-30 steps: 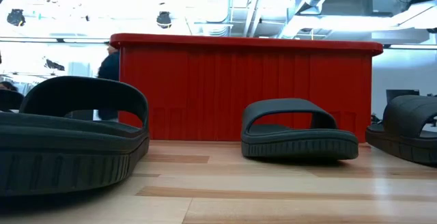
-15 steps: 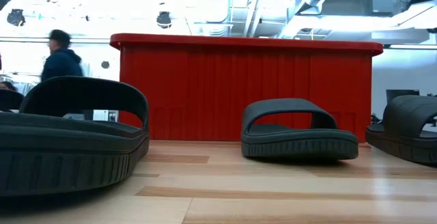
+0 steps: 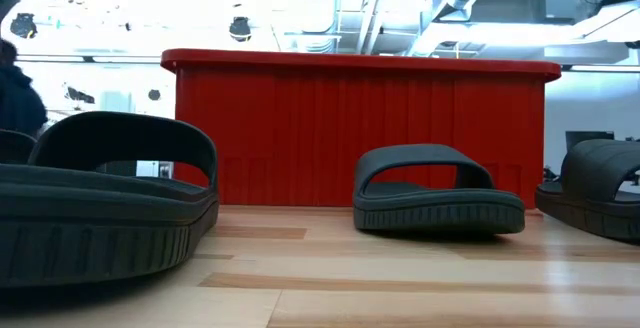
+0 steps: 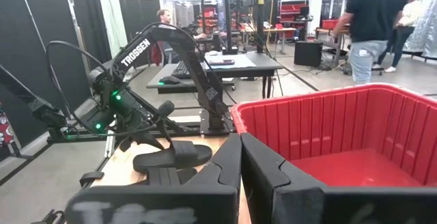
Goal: Pick and place slides into bin
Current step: Put the black slides into the red bin
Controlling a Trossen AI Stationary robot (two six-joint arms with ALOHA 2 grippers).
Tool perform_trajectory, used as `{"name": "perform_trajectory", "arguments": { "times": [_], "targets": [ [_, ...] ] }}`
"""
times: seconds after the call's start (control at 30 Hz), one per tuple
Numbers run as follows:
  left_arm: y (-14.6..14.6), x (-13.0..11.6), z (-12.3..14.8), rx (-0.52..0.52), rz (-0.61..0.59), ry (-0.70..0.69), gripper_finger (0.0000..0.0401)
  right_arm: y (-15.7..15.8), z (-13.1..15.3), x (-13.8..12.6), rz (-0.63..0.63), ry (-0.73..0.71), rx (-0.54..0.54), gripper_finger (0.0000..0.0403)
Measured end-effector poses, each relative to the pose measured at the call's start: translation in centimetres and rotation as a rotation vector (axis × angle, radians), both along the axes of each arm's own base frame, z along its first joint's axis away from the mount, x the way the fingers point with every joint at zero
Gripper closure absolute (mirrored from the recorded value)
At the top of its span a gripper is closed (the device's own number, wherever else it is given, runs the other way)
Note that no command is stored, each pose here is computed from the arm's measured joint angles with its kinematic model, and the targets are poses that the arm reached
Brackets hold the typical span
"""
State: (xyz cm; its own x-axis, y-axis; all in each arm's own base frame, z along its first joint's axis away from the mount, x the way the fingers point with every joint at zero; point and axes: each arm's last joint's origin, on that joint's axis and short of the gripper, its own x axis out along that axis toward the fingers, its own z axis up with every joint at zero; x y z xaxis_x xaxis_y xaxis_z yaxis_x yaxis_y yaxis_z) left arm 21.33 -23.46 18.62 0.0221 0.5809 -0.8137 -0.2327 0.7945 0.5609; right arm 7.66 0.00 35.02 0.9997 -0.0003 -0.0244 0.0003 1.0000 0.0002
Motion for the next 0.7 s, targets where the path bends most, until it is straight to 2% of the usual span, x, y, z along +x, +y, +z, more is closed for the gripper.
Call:
{"name": "perform_trajectory", "arguments": {
  "times": [0.3, 0.7],
  "targets": [
    [0.4, -0.4, -0.1, 0.037, 0.001, 0.039, 0.0224, 0.0, 0.0, 0.0, 0.000, 0.000, 0.000, 0.0403],
    [1.6, -0.4, -1.7, 0.057, 0.028, 0.067, 0.0221, 0.0, 0.0, 0.0, 0.000, 0.000, 0.000, 0.0403]
  ]
}}
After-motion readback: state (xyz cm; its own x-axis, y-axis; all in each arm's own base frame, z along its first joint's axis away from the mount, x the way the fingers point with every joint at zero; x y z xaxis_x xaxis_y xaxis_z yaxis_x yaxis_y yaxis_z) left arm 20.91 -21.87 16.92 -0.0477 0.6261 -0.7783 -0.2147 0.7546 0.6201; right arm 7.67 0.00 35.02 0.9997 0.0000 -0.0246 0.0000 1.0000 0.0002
